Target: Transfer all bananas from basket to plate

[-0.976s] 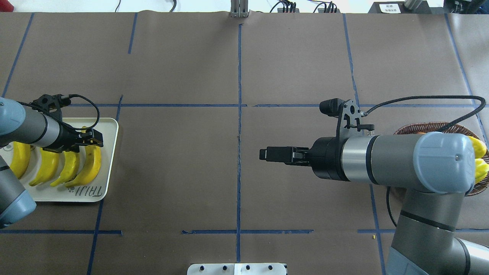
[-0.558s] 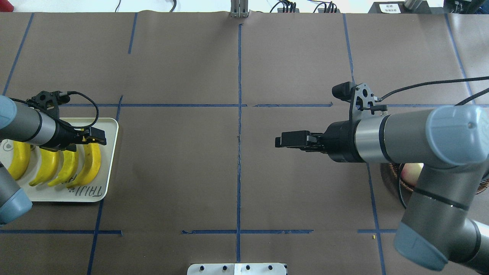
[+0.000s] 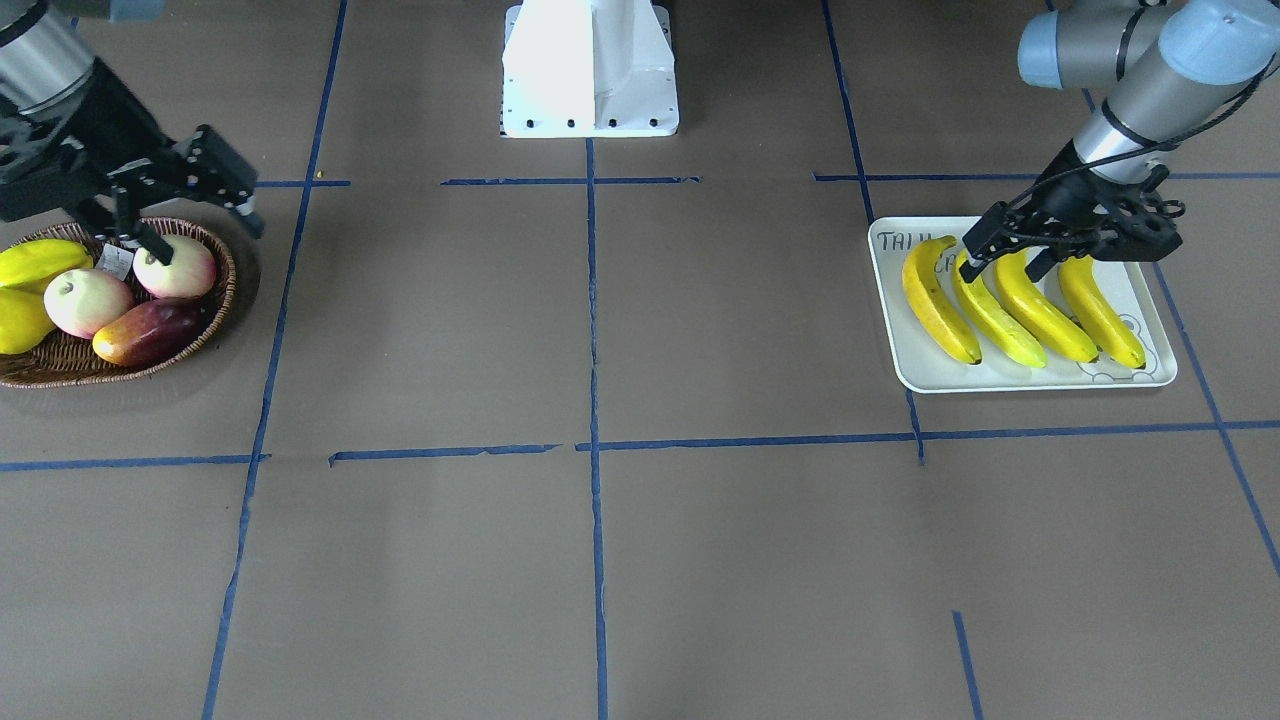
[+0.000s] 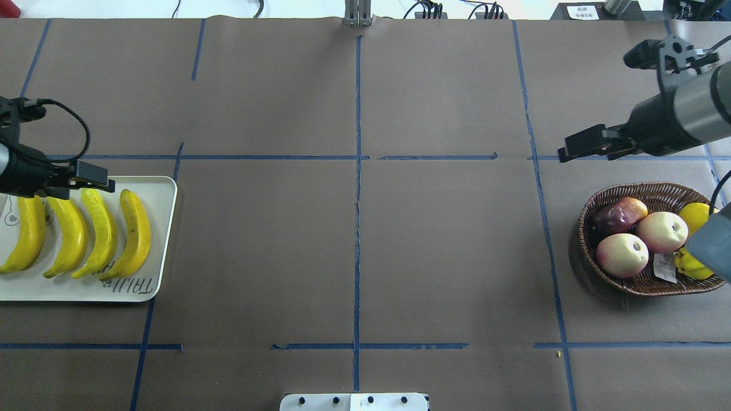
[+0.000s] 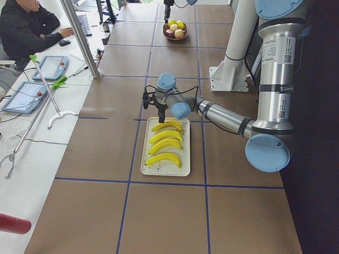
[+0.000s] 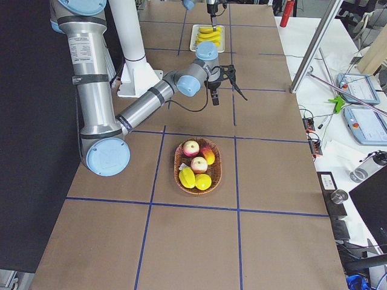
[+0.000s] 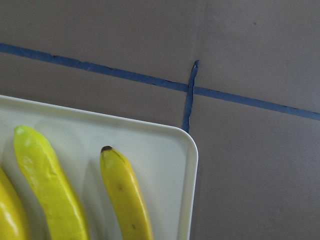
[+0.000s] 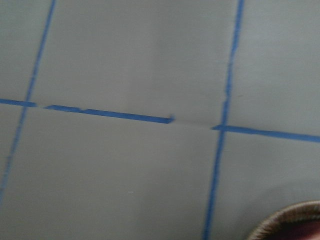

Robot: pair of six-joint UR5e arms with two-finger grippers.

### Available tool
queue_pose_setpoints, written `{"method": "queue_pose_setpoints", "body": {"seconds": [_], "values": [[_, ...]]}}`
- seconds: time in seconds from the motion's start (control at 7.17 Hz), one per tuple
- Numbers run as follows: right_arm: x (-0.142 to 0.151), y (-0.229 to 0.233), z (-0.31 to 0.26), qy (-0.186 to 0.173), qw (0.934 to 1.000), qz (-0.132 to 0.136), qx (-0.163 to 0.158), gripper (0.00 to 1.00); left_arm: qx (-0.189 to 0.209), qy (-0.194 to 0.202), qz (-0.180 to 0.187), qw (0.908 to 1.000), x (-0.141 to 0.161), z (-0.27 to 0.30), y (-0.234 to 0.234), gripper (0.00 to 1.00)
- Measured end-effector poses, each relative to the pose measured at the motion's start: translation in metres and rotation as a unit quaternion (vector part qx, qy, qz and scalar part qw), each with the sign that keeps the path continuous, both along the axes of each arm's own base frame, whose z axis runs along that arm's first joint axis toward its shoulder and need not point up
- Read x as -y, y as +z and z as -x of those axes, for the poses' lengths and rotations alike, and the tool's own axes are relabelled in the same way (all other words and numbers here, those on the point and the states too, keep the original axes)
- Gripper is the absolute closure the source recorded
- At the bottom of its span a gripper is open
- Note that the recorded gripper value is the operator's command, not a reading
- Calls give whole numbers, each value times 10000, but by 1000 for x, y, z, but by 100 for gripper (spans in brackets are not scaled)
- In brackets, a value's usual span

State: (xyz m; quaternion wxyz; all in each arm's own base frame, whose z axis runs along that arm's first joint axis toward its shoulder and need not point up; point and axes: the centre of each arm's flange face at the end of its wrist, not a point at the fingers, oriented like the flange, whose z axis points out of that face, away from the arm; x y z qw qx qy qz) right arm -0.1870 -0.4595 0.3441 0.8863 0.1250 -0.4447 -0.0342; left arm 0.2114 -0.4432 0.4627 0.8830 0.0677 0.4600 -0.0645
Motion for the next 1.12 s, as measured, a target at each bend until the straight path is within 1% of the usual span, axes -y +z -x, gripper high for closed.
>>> {"method": "queue_pose_setpoints", "body": {"seconds": [0.14, 0.28, 0.42, 0.56, 0.7, 0.84, 0.98, 1.12], "values": [[23, 47, -46, -204, 9986, -126, -470, 0, 161, 164, -207, 9995, 0, 34, 21, 0], [45, 98, -95, -459, 9971, -113, -593, 0, 303, 327, -383, 9983, 0, 73, 42, 0], [55, 148, -142, -653, 9967, -93, -476, 0, 447, 467, -499, 9967, 0, 109, 60, 0], [48, 196, -185, -704, 9969, -24, -356, 0, 587, 613, -505, 9951, -1, 142, 77, 0], [32, 234, -214, -640, 9975, 138, -282, 0, 697, 783, -456, 9934, -2, 176, 94, 0], [21, 255, -230, -563, 9977, 258, -268, 0, 786, 922, -417, 9918, -5, 210, 111, 0], [17, 266, -236, -526, 9976, 332, -293, 0, 839, 1029, -337, 9906, -11, 234, 127, 0], [13, 280, -238, -518, 9971, 460, -301, 0, 853, 1144, -222, 9895, -16, 248, 147, 0]]}}
